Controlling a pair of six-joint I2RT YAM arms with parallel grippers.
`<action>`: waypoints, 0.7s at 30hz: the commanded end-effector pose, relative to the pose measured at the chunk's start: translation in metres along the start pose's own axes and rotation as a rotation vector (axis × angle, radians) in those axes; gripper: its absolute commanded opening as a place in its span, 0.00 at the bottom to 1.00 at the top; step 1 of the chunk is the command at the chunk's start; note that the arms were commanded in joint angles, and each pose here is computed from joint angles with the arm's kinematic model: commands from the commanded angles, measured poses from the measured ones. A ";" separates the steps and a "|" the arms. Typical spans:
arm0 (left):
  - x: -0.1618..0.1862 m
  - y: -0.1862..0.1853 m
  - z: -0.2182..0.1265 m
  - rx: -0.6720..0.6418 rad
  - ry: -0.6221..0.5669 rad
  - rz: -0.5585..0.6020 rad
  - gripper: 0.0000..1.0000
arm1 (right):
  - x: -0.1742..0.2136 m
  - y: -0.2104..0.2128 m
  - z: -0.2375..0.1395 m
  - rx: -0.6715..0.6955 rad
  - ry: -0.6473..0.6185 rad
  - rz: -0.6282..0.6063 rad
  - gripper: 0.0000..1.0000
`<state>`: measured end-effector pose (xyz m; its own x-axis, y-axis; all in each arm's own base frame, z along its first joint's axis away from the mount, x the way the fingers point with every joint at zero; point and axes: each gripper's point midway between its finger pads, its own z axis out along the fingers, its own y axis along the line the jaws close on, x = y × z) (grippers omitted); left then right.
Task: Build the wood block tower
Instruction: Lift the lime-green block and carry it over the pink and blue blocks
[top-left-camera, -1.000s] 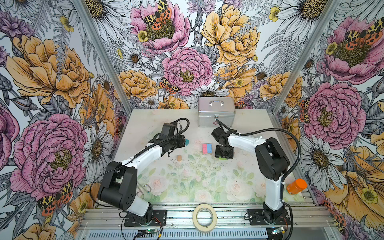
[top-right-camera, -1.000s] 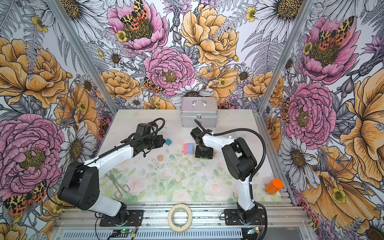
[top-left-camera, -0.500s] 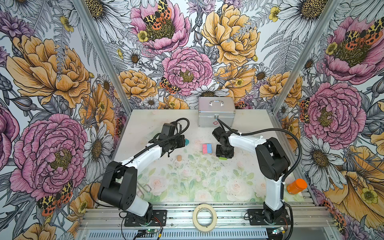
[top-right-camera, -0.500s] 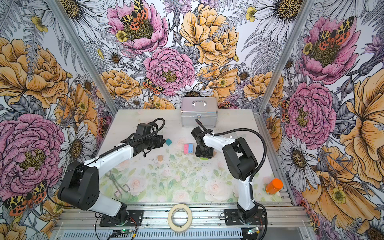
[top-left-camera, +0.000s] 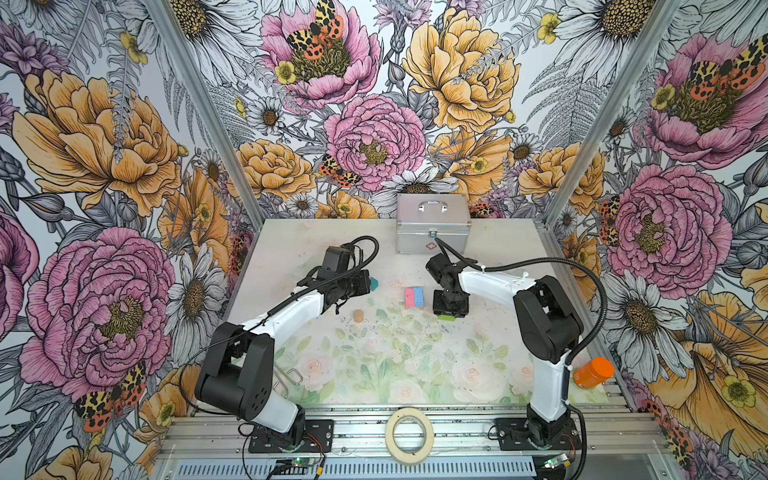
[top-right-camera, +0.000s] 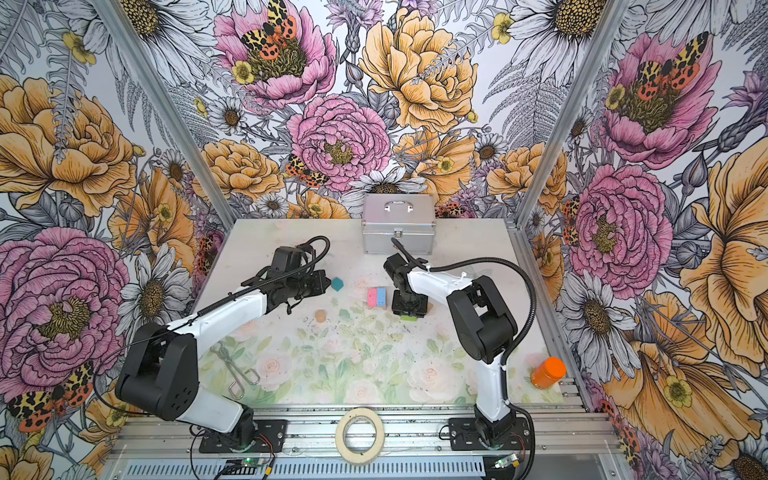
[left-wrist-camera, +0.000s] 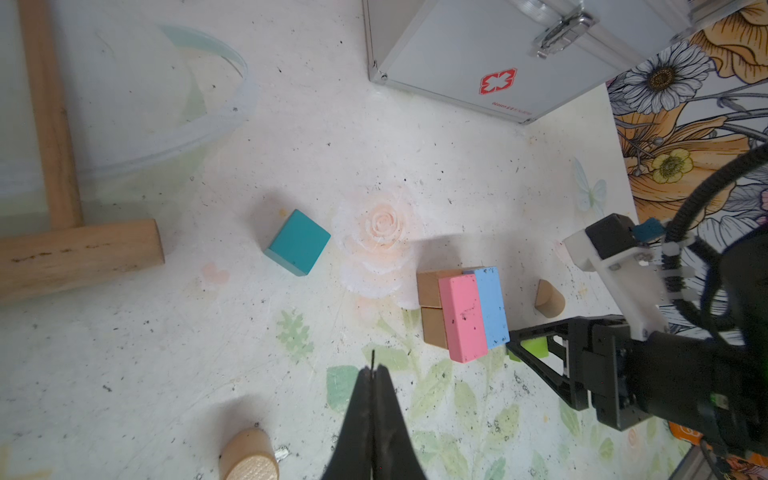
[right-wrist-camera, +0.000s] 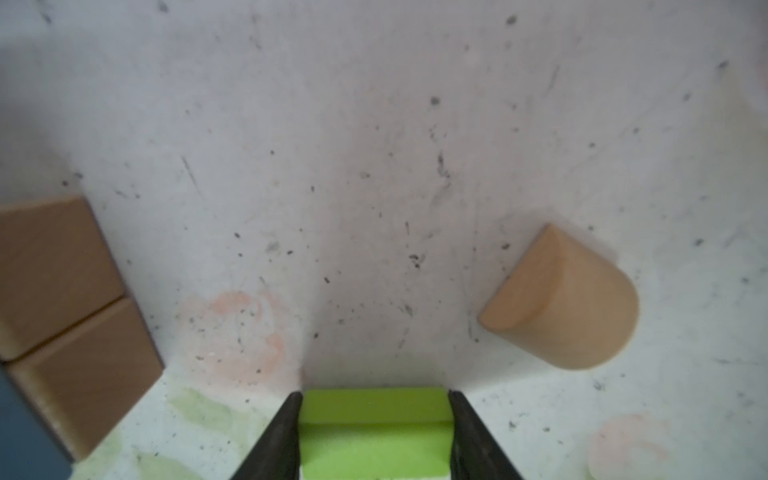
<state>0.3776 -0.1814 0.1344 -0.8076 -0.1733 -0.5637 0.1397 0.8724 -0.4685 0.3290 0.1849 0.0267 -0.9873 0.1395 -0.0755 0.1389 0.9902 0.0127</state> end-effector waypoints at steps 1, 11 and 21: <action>-0.009 -0.002 -0.013 -0.002 -0.049 0.015 0.00 | -0.011 0.008 -0.037 -0.031 -0.060 -0.043 0.00; -0.012 0.006 -0.027 -0.016 -0.084 0.006 0.00 | -0.026 0.028 -0.083 -0.032 -0.117 -0.118 0.00; -0.011 0.025 -0.039 -0.032 -0.118 -0.032 0.00 | -0.035 0.071 -0.093 -0.038 -0.124 -0.200 0.00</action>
<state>0.3654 -0.1466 0.1465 -0.7702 -0.2366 -0.5923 0.0922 0.8776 -0.4705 0.3669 0.2451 0.1297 -0.9737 -0.0182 -0.2270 -0.0331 0.9975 0.0620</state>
